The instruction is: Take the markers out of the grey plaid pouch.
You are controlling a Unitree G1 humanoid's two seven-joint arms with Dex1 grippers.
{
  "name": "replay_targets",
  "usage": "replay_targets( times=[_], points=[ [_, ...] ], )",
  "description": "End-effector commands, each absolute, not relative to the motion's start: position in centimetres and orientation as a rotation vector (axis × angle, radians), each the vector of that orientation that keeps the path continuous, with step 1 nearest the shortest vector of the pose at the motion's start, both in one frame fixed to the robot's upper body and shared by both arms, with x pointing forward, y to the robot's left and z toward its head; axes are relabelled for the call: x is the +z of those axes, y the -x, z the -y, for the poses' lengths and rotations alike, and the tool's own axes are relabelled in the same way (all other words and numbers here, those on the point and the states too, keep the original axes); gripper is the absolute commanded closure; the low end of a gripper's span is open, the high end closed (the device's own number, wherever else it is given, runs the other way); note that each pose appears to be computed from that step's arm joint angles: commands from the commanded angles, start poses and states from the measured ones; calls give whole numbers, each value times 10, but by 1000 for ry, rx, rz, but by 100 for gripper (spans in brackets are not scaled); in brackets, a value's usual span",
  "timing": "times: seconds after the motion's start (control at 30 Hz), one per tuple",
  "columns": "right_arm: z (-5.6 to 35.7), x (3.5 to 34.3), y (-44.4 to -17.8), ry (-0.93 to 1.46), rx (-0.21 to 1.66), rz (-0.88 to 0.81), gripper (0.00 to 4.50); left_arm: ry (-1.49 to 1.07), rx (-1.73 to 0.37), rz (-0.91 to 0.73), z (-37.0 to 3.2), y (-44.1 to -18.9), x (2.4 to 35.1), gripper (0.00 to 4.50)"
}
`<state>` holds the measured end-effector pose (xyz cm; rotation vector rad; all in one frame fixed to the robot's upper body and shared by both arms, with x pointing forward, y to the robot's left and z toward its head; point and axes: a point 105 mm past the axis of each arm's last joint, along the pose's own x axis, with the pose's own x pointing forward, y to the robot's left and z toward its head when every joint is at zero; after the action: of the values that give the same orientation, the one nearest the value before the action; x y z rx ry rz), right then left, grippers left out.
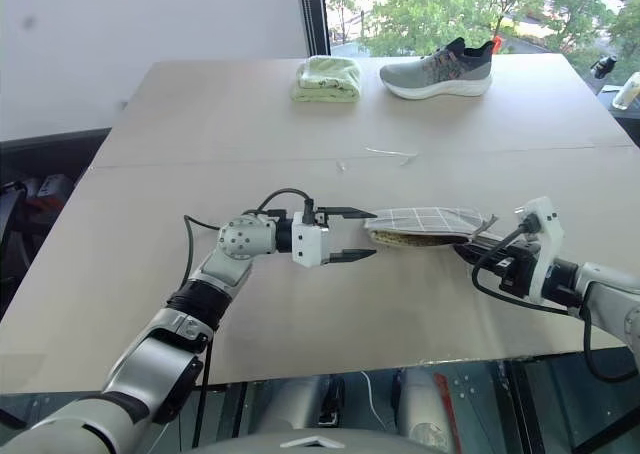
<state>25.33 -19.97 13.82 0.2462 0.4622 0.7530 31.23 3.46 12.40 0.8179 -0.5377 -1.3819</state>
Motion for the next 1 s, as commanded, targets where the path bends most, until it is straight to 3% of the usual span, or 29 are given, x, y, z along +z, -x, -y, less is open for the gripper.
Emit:
replay_targets(
  times=[0.03, 0.1, 0.17, 0.27, 0.47, 0.6, 0.67, 0.7, 0.77, 0.8, 0.87, 0.9, 1.0],
  points=[
    [196, 149, -253, -228, 770, -416, 450, -850, -1363, 569, -31, -315, 130, 196],
    [196, 150, -253, -230, 766, -409, 450, -854, -1361, 564, -30, -317, 129, 244],
    [194, 150, -253, -233, 770, -406, 450, -853, -1359, 563, -28, -317, 128, 339],
    [192, 152, -252, -239, 781, -402, 450, -857, -1348, 562, -26, -320, 127, 437],
    [189, 150, -251, -201, 780, -396, 450, -858, -1317, 567, -21, -327, 128, 445],
    [183, 155, -234, -252, 879, -407, 450, -858, -1308, 562, -20, -328, 128, 445],
    [190, 157, -233, -249, 869, -400, 346, -859, -1302, 562, -20, -329, 128, 450],
    [192, 158, -232, -243, 863, -397, 330, -859, -1299, 561, -20, -329, 128, 450],
    [195, 160, -233, -214, 847, -387, 241, -860, -1297, 560, -21, -330, 128, 450],
    [190, 166, -229, -229, 892, -361, 227, -859, -1295, 560, -21, -330, 128, 450],
    [178, 178, -222, -256, 970, -322, 227, -855, -1293, 560, -20, -329, 128, 450],
    [174, 180, -220, -264, 990, -314, 249, -851, -1292, 560, -19, -329, 128, 450],
    [167, 179, -221, -256, 1006, -322, 370, -838, -1285, 564, -17, -330, 130, 450]
  ],
)
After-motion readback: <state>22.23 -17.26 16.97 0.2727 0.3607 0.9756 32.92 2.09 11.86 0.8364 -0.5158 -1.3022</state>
